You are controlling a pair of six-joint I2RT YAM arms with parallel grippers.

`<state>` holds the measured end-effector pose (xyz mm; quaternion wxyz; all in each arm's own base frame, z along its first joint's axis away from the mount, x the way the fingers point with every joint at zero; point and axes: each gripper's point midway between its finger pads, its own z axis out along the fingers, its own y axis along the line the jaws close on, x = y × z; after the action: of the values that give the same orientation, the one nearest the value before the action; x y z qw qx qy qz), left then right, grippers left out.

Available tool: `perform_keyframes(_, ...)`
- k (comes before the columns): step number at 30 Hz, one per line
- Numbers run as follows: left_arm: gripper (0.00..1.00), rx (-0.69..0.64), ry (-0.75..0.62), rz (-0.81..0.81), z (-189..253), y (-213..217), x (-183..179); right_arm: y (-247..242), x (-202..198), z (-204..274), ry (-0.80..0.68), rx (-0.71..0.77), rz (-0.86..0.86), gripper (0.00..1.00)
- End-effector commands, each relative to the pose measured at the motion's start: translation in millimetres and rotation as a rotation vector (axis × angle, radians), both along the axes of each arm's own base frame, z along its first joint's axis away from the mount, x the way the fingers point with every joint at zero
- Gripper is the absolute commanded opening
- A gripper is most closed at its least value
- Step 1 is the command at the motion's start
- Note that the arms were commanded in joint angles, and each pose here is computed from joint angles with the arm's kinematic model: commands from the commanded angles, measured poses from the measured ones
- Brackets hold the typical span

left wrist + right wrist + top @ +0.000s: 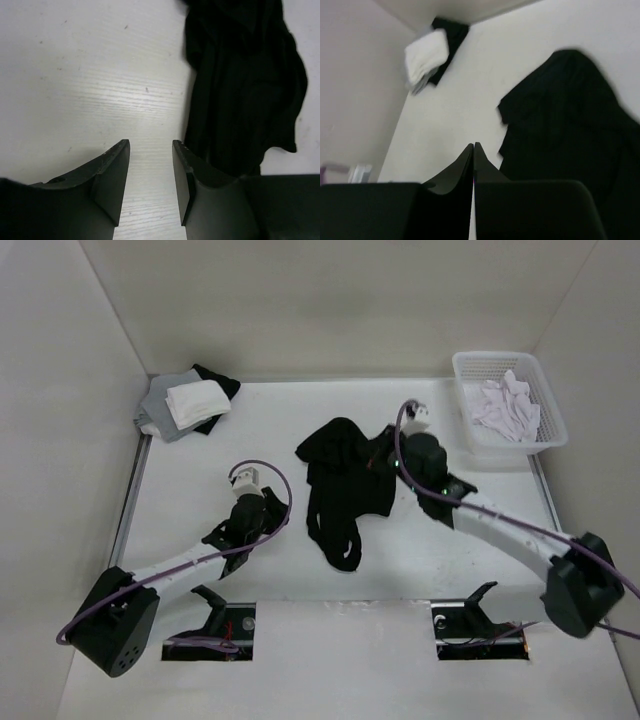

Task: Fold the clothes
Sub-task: Move the tank top to the center of the board, then flatten the tank top out

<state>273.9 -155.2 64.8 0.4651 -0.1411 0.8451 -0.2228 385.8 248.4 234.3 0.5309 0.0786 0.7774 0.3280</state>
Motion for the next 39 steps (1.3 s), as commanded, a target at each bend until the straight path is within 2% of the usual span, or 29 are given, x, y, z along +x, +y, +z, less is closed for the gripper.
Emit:
perform_keyframes(1, 0.37, 0.051, -0.004, 0.037, 0, 9, 4, 20, -102, -76, 0.158, -0.093, 0.127, 0.06)
perform_keyframes(5, 0.36, 0.058, -0.001, 0.025, 2, 8, 5, 34, -237, -126, 0.34, -0.175, 0.353, 0.43)
perform_keyframes(8, 0.36, 0.046, 0.005, 0.013, 3, 5, 5, 45, -279, -135, 0.384, -0.195, 0.444, 0.52)
perform_keyframes(11, 0.36, 0.033, 0.011, -0.005, 1, 0, 2, 49, -280, -148, 0.381, -0.241, 0.446, 0.52)
perform_keyframes(16, 0.37, 0.017, 0.017, -0.025, -3, -1, -8, 66, -253, -160, 0.323, -0.302, 0.436, 0.53)
perform_keyframes(23, 0.37, 0.006, 0.047, -0.037, -13, -4, -16, 76, -222, -171, 0.278, -0.352, 0.389, 0.49)
perform_keyframes(24, 0.37, 0.008, 0.058, -0.049, -15, -7, -17, 78, -220, -179, 0.291, -0.363, 0.39, 0.44)
perform_keyframes(27, 0.38, 0.013, 0.068, -0.082, -18, -13, -21, 78, -220, -190, 0.32, -0.382, 0.398, 0.15)
perform_keyframes(29, 0.4, 0.01, 0.074, -0.094, -18, -16, -23, 73, -216, -173, 0.303, -0.318, 0.378, 0.05)
perform_keyframes(32, 0.45, -0.005, 0.077, -0.183, -13, -35, -31, 51, -202, -128, 0.219, -0.173, 0.325, 0.03)
perform_keyframes(35, 0.5, 0.0, 0.079, -0.287, -12, -56, -48, 1, -176, -82, 0.13, -0.007, 0.201, 0.03)
perform_keyframes(39, 0.52, -0.02, 0.086, -0.352, -11, -75, -62, -44, -159, -59, 0.085, 0.11, 0.126, 0.04)
